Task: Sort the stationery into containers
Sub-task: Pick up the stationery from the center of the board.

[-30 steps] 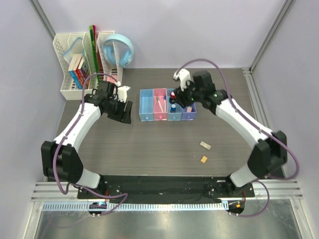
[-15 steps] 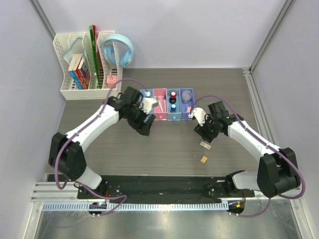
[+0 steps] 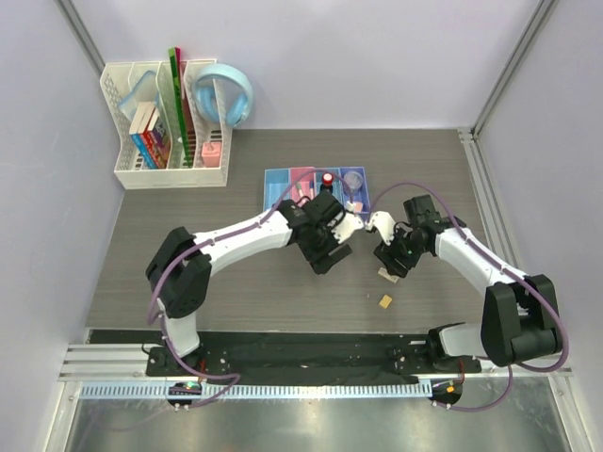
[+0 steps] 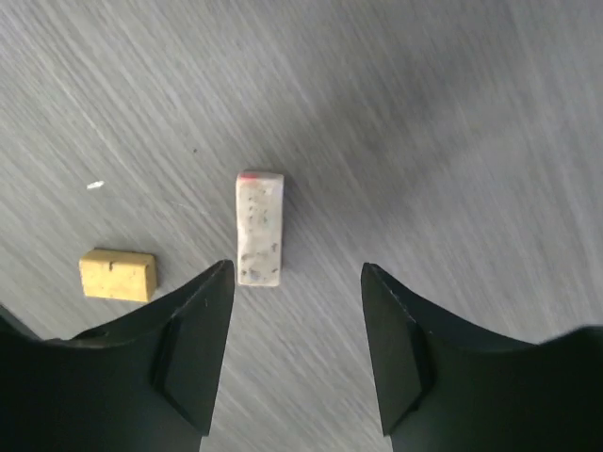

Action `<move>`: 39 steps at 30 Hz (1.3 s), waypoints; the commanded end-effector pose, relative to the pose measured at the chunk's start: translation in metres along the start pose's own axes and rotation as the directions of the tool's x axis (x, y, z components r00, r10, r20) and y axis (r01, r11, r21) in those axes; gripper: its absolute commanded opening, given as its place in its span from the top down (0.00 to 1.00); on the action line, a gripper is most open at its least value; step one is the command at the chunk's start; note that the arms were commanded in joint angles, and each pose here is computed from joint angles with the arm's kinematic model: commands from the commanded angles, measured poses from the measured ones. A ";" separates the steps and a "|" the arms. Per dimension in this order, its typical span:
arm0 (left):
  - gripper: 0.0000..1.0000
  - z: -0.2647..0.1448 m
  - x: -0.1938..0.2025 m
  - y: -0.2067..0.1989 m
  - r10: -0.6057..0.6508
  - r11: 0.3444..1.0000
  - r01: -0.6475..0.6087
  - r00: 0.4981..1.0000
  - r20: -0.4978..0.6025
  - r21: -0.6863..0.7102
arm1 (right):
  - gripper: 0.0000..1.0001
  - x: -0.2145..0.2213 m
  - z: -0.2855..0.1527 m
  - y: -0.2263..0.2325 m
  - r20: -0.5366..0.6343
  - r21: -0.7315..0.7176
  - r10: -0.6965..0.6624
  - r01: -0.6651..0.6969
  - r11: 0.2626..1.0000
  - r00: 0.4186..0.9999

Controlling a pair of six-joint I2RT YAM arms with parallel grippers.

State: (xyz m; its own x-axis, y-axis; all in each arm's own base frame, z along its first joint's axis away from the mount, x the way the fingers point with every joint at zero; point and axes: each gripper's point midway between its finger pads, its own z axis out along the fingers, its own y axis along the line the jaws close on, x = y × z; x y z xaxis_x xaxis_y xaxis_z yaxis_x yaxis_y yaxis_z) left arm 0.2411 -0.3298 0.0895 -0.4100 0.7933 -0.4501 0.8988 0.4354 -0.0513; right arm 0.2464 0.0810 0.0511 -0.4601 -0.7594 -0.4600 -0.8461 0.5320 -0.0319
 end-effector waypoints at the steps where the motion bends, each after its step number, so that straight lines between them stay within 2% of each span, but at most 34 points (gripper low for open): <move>1: 0.28 0.005 -0.043 -0.020 0.075 0.996 -0.069 0.989 0.131 -0.048 | 0.38 0.006 0.003 0.020 0.008 -0.107 -0.028 0.028 0.994 1.000; 5: 0.29 0.006 -0.054 -0.035 0.089 0.996 -0.083 0.980 0.178 -0.043 | 0.38 0.016 0.011 0.019 -0.036 -0.116 -0.015 0.011 0.993 0.999; 12: 0.29 -0.012 -0.055 -0.018 0.100 0.986 -0.064 0.966 0.238 -0.155 | 0.39 0.017 0.020 0.013 -0.043 -0.092 0.017 -0.021 0.996 0.999; 16: 0.29 -0.029 -0.063 -0.020 0.108 0.985 -0.063 0.951 0.289 -0.160 | 0.41 0.020 0.028 0.009 -0.059 -0.079 0.040 -0.045 0.996 0.997; 20: 0.29 -0.037 -0.062 -0.021 0.119 0.985 -0.075 0.949 0.293 -0.157 | 0.45 0.028 0.037 0.010 -0.086 -0.087 0.057 -0.065 0.994 0.995; 23: 0.29 -0.041 -0.060 -0.022 0.137 0.983 -0.094 0.947 0.291 -0.158 | 0.54 0.034 0.043 0.010 -0.105 -0.081 0.068 -0.077 0.994 0.992; 26: 0.29 -0.042 -0.061 -0.022 0.146 0.982 -0.104 0.946 0.290 -0.155 | 0.77 0.040 0.048 0.007 -0.126 -0.065 0.073 -0.081 0.995 0.989; 27: 0.29 -0.042 -0.062 -0.023 0.147 0.983 -0.105 0.945 0.292 -0.154 | 0.88 0.042 0.048 0.006 -0.133 -0.060 0.073 -0.081 0.995 0.988; 30: 0.29 -0.041 -0.063 -0.027 0.147 0.985 -0.113 0.945 0.292 -0.128 | 0.99 0.041 0.048 0.001 -0.133 -0.035 0.076 -0.081 0.996 0.988; 34: 0.29 -0.037 -0.064 -0.038 0.165 0.985 -0.144 0.941 0.295 -0.093 | 0.99 0.032 0.038 -0.013 -0.108 0.032 0.090 -0.087 0.996 0.990; 39: 0.28 -0.017 -0.064 -0.055 0.219 0.976 -0.204 0.937 0.273 -0.082 | 0.99 0.010 0.007 -0.061 -0.010 0.183 0.204 -0.199 0.963 0.979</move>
State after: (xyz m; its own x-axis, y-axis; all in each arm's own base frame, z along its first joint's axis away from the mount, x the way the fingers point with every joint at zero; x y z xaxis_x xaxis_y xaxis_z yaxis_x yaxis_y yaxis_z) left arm 0.2243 -0.3737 0.1352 -0.2114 0.7307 -0.6491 0.9252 0.3638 0.1082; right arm 0.2510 0.0705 0.0169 -0.5791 -0.7118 -0.3976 -0.7832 0.6211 0.0287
